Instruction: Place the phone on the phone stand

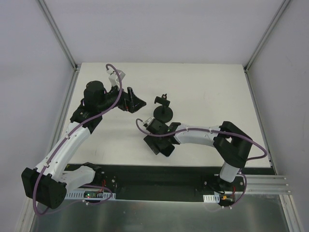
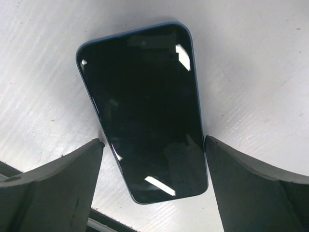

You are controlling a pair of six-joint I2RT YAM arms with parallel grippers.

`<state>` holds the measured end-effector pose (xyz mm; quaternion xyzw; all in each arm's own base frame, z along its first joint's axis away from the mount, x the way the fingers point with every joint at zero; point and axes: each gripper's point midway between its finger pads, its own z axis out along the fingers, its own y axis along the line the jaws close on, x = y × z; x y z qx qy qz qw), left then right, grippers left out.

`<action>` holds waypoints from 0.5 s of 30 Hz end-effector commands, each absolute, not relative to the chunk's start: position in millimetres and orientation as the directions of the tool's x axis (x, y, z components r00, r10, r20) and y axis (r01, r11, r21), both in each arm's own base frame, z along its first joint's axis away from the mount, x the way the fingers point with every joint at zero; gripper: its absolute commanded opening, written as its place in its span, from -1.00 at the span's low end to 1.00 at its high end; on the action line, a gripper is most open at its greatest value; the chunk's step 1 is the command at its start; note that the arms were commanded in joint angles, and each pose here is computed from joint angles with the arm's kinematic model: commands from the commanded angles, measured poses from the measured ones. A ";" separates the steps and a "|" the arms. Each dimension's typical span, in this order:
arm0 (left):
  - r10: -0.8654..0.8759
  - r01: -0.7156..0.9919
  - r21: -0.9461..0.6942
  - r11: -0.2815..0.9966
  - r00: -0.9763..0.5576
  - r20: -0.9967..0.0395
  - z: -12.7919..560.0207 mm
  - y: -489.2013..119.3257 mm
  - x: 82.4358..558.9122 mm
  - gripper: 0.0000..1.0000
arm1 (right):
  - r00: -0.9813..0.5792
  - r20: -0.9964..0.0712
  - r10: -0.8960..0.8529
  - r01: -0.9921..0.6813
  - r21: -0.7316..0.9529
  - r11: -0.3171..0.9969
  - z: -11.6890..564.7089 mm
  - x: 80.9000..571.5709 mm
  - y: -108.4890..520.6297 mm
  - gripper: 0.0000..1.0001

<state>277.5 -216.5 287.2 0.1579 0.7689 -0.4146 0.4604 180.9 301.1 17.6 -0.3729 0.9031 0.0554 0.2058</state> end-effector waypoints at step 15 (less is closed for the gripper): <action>-0.168 0.547 -0.446 0.709 -0.483 -0.860 286.4 -198.4 291.3 0.74 | -0.625 -0.469 -0.624 -0.654 -0.122 0.747 18.6 183.3 290.9 -0.58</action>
